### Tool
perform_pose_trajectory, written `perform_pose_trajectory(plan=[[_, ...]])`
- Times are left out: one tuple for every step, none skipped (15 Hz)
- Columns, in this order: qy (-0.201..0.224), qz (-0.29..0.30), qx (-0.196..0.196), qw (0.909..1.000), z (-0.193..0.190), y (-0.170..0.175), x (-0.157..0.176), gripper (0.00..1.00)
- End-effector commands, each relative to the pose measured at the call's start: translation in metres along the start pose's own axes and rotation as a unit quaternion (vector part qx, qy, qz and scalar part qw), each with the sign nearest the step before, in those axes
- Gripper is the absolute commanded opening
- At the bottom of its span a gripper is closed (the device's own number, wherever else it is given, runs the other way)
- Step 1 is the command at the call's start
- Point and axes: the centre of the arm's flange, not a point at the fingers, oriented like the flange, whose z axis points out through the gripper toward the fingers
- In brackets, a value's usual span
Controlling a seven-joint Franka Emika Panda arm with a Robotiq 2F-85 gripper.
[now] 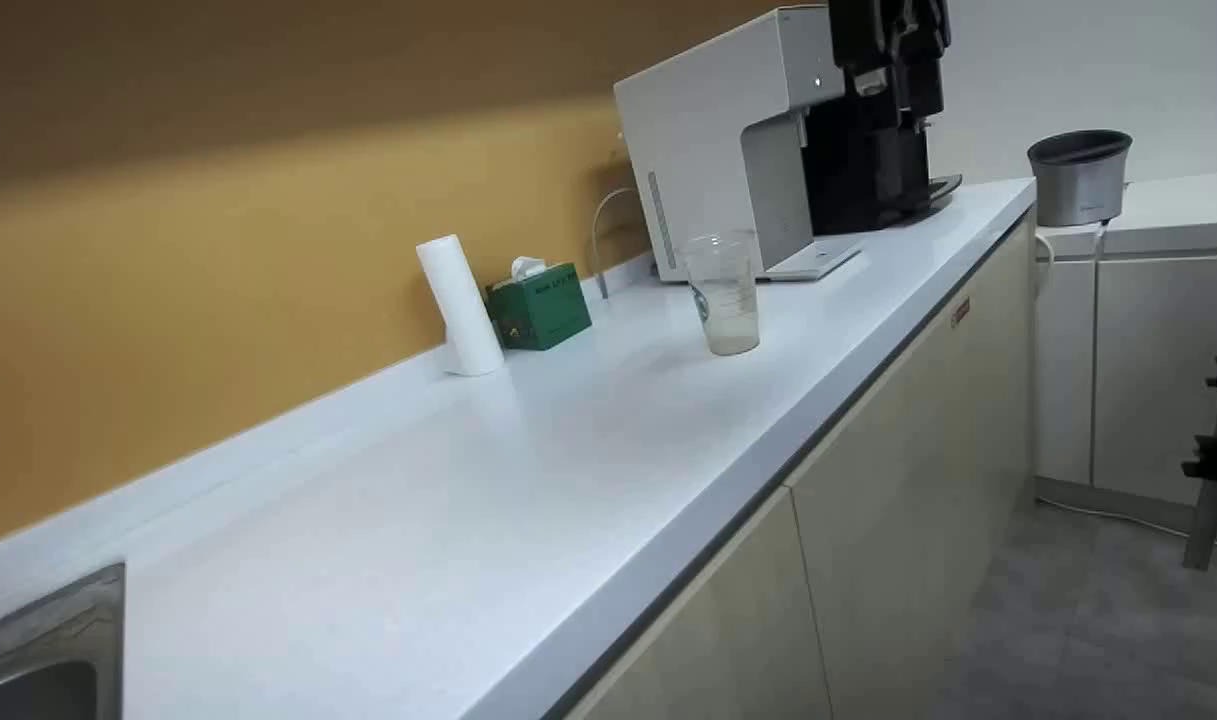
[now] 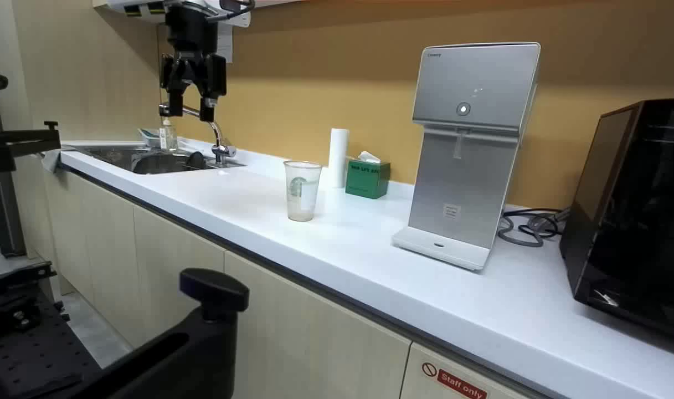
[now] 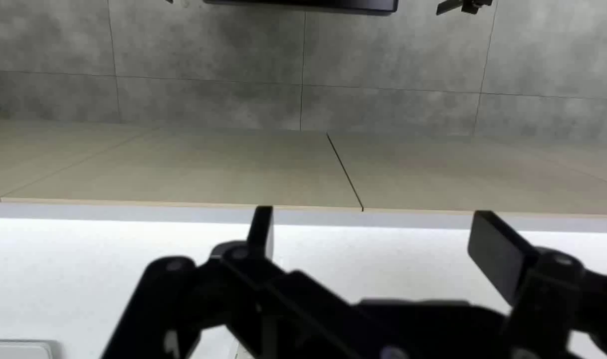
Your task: Put the cup on the coffee maker
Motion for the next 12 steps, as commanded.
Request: perform_pose_trajectory(plan=[[0.000,0.000,0.000,1.0000,0.0003,0.0000,0.0001,1.00],[0.000,0.000,0.000,1.0000,0.0002,0.0000,0.0002,1.00],[0.000,0.000,0.000,1.0000,0.0002,0.0000,0.0002,1.00],[0.000,0.000,0.000,1.0000,0.0002,0.0000,0.0002,1.00],[0.000,0.000,0.000,1.0000,0.0002,0.0000,0.0002,1.00],[0.000,0.000,0.000,1.0000,0.0002,0.0000,0.0002,1.00],[0.000,0.000,0.000,1.0000,0.0002,0.0000,0.0002,1.00],[0.000,0.000,0.000,1.0000,0.0002,0.0000,0.0002,1.00],[0.000,0.000,0.000,1.0000,0.0002,0.0000,0.0002,1.00],[0.000,0.000,0.000,1.0000,0.0002,0.0000,0.0002,1.00],[0.000,0.000,0.000,1.0000,0.0001,0.0000,0.0002,1.00],[0.016,0.008,-0.014,0.9997,0.0019,-0.0007,0.0051,1.00]])
